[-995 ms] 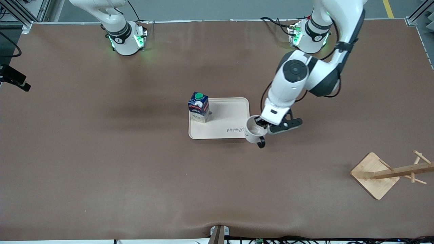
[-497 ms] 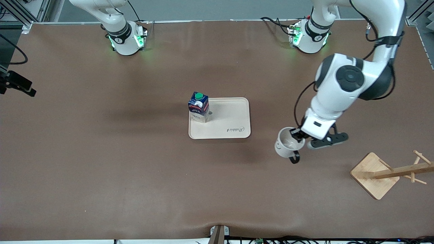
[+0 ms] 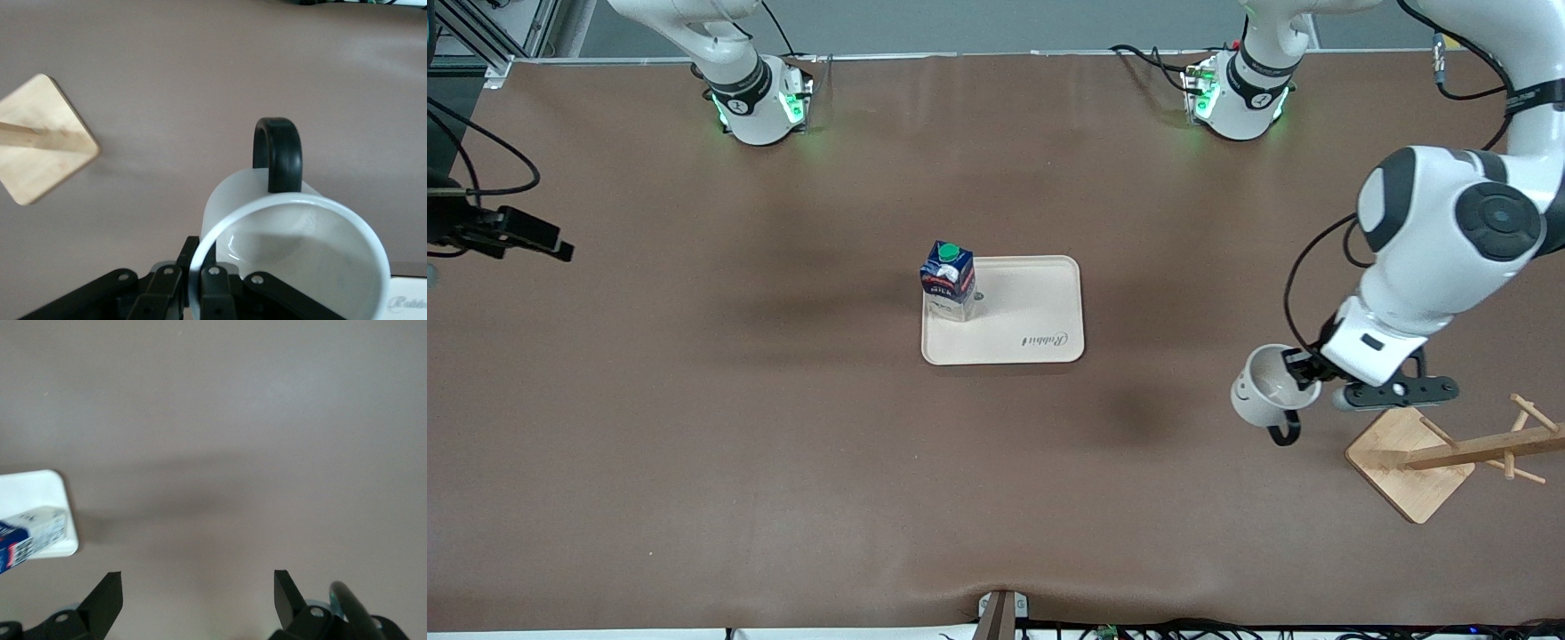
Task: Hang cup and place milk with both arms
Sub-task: 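Carry the mug with the left gripper toward the wooden mug stand, then hang the mug on a stand peg while the right gripper grasps the milk, then carry the milk carton away from the tray with the right gripper, then set the milk carton down and open the right gripper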
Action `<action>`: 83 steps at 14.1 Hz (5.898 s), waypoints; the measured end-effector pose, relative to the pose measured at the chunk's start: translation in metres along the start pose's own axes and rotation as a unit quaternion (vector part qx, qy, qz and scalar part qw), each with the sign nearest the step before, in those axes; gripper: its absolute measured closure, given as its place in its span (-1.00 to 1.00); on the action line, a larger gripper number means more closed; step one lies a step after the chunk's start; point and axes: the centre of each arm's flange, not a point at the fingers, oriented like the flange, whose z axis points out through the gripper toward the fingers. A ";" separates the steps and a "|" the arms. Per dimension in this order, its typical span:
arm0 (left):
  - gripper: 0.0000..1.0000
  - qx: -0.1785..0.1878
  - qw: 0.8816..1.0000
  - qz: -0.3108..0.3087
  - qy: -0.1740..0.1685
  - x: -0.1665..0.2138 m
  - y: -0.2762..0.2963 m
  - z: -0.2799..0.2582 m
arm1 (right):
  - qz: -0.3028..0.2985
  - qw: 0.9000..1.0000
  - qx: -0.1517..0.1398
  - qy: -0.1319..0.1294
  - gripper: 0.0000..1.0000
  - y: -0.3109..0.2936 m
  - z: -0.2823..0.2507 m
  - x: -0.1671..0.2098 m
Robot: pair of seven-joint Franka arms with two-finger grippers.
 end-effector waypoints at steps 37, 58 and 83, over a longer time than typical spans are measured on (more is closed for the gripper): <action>0.89 0.025 0.998 0.049 -0.022 0.004 -0.249 -0.060 | 0.254 0.965 -0.050 0.033 -0.20 -0.418 0.255 -0.074; -1.00 -0.016 0.998 0.013 -0.058 0.010 -0.183 -0.081 | 0.101 0.994 -0.046 -0.012 -0.04 0.091 0.220 0.009; -1.00 0.019 0.992 0.057 -0.112 -0.050 -0.061 -0.183 | 0.010 0.999 -0.043 0.018 -1.00 0.024 0.009 0.029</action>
